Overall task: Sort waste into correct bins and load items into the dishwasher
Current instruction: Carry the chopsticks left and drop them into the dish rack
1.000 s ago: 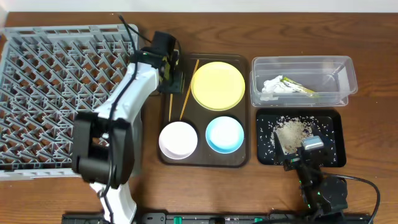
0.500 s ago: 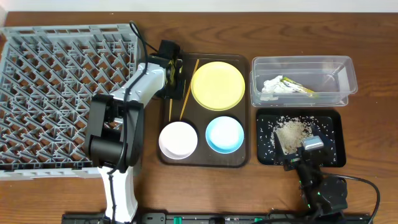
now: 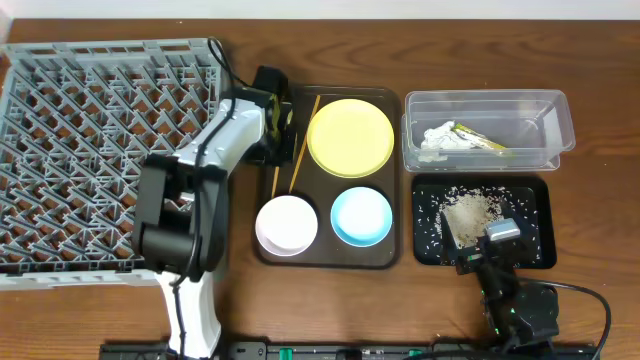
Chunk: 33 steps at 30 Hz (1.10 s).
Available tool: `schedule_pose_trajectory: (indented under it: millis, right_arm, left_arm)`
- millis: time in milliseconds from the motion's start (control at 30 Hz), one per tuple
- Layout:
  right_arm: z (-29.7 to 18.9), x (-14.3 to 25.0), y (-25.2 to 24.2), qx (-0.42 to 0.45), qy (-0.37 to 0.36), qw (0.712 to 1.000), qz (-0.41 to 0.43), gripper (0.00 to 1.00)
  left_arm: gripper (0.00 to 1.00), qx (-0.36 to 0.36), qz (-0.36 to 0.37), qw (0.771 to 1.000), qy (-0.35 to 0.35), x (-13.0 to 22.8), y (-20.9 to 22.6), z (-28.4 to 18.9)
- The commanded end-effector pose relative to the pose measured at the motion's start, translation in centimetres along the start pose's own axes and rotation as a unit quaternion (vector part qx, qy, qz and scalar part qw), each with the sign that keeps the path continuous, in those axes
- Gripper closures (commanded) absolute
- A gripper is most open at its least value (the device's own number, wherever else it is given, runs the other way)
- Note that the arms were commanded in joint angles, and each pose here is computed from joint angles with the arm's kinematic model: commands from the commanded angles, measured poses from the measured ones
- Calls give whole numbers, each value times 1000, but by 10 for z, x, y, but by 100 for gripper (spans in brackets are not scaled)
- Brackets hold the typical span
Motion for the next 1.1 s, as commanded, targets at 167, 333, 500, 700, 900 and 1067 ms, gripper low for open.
schedule_pose_trajectory:
  millis: [167, 333, 500, 700, 900, 1067]
  right_arm:
    - [0, 1, -1, 0, 0, 1000, -5, 1]
    - [0, 1, -1, 0, 0, 1000, -5, 1]
    - [0, 1, -1, 0, 0, 1000, -5, 1]
    - [0, 1, -1, 0, 0, 1000, -5, 1]
    - [0, 1, -1, 0, 0, 1000, -5, 1]
    - [0, 1, -1, 0, 0, 1000, -5, 1]
  left_arm:
    - [94, -164, -15, 976, -140, 10, 13, -140]
    - [94, -238, 18, 964, -117, 21, 25, -152]
    - [94, -247, -2, 965, -88, 26, 49, -131]
    - [94, -229, -53, 970, -64, 30, 76, -109]
    - [79, -161, -18, 986, -50, 30, 77, -95]
    - [62, -163, -20, 985, -58, 31, 75, -107]
Point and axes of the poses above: each gripper's point midway between its finger pads, its own z axis out along the fingers, its own y axis along the line the jaws close on, x = y × z, the point moved 10 cm from there along -z, back along the fingers, and after that the axes turned 13 degrees about z, right-handed, at the moved point
